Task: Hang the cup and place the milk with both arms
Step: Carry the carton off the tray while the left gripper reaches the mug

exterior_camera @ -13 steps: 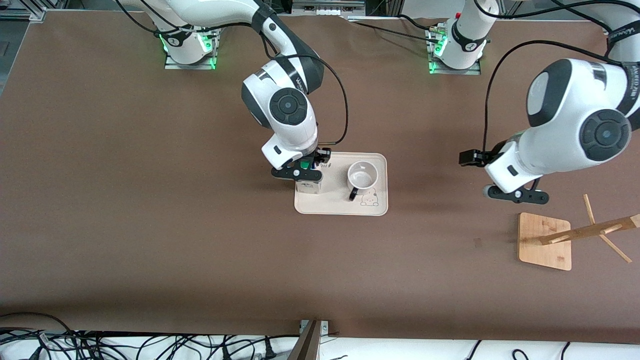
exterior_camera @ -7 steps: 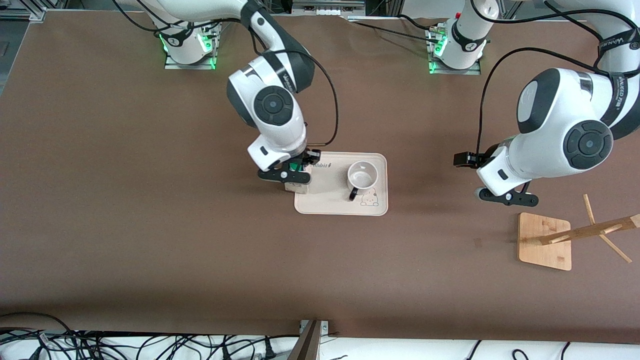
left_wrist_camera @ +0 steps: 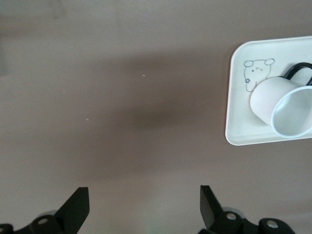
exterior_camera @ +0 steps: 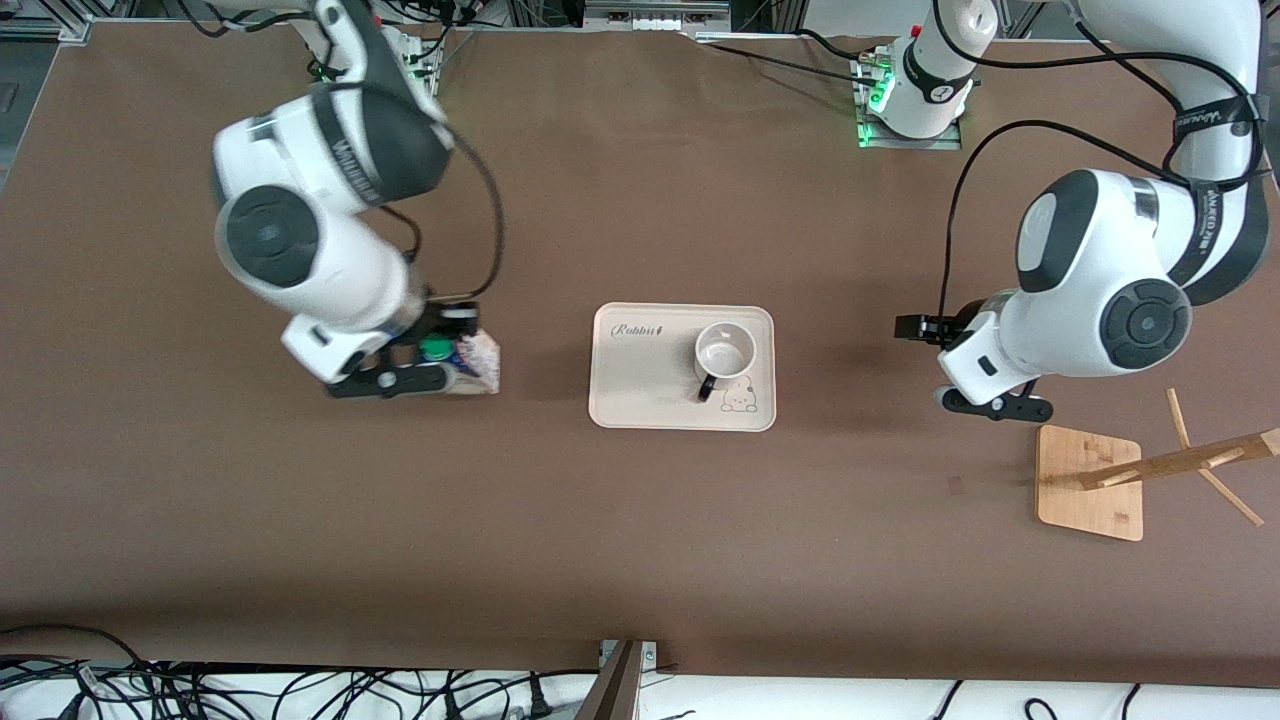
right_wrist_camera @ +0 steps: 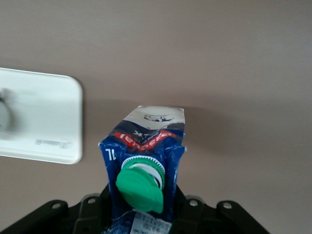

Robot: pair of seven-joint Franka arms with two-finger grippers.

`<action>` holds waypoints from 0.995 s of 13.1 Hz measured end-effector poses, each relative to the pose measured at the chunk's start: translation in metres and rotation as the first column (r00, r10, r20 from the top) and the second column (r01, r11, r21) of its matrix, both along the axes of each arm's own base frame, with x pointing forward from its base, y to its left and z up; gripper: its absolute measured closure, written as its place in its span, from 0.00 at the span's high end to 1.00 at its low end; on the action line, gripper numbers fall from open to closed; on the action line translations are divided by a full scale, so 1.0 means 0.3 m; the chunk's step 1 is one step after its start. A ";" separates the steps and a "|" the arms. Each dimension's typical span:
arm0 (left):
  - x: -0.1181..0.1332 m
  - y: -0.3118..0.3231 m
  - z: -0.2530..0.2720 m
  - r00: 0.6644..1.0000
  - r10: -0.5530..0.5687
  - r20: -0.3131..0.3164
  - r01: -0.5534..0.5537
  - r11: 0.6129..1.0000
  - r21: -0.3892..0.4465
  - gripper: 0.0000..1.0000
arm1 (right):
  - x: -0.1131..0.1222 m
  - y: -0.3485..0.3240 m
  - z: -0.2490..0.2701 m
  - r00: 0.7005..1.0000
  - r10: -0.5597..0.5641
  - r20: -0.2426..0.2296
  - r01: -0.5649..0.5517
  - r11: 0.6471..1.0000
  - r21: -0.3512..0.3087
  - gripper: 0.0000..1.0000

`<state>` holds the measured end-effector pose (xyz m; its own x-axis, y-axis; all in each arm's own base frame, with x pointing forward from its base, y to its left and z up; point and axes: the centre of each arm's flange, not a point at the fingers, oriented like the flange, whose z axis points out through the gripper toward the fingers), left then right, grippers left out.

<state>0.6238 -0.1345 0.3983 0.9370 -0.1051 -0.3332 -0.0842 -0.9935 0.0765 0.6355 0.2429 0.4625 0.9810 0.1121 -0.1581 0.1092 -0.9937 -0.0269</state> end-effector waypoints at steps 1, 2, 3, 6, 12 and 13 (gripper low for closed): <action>-0.007 -0.046 -0.021 1.000 -0.001 -0.011 0.001 1.000 0.000 1.00 | 0.018 -0.114 -0.024 1.000 0.016 -0.018 -0.016 1.000 0.002 0.43; -0.016 -0.092 -0.040 1.000 0.000 -0.021 0.000 1.000 0.001 1.00 | 0.025 -0.214 -0.054 0.999 0.029 -0.036 -0.029 1.000 0.005 0.43; -0.025 -0.140 -0.055 1.000 -0.002 -0.026 0.002 1.000 0.000 1.00 | 0.022 -0.300 -0.089 0.998 0.041 -0.048 -0.040 0.999 0.009 0.43; -0.051 -0.288 -0.100 0.999 -0.029 -0.021 0.028 0.999 -0.021 1.00 | -0.016 -0.456 -0.228 0.998 0.053 -0.041 -0.052 0.999 0.017 0.43; -0.113 -0.570 -0.153 0.990 -0.137 0.044 0.141 0.984 -0.105 1.00 | -0.096 -0.498 -0.430 0.998 0.054 -0.022 -0.054 0.998 0.018 0.45; -0.121 -0.608 -0.160 0.987 -0.148 0.058 0.154 0.981 -0.119 1.00 | -0.102 -0.500 -0.441 0.998 0.053 -0.023 -0.053 0.998 0.017 0.51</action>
<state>0.5875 -0.3169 0.3502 0.9222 -0.2833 -0.2631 -0.2387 -0.9525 0.1888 0.6048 0.0928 0.3302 0.9697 0.1667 -0.1787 0.1609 -0.9859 -0.0467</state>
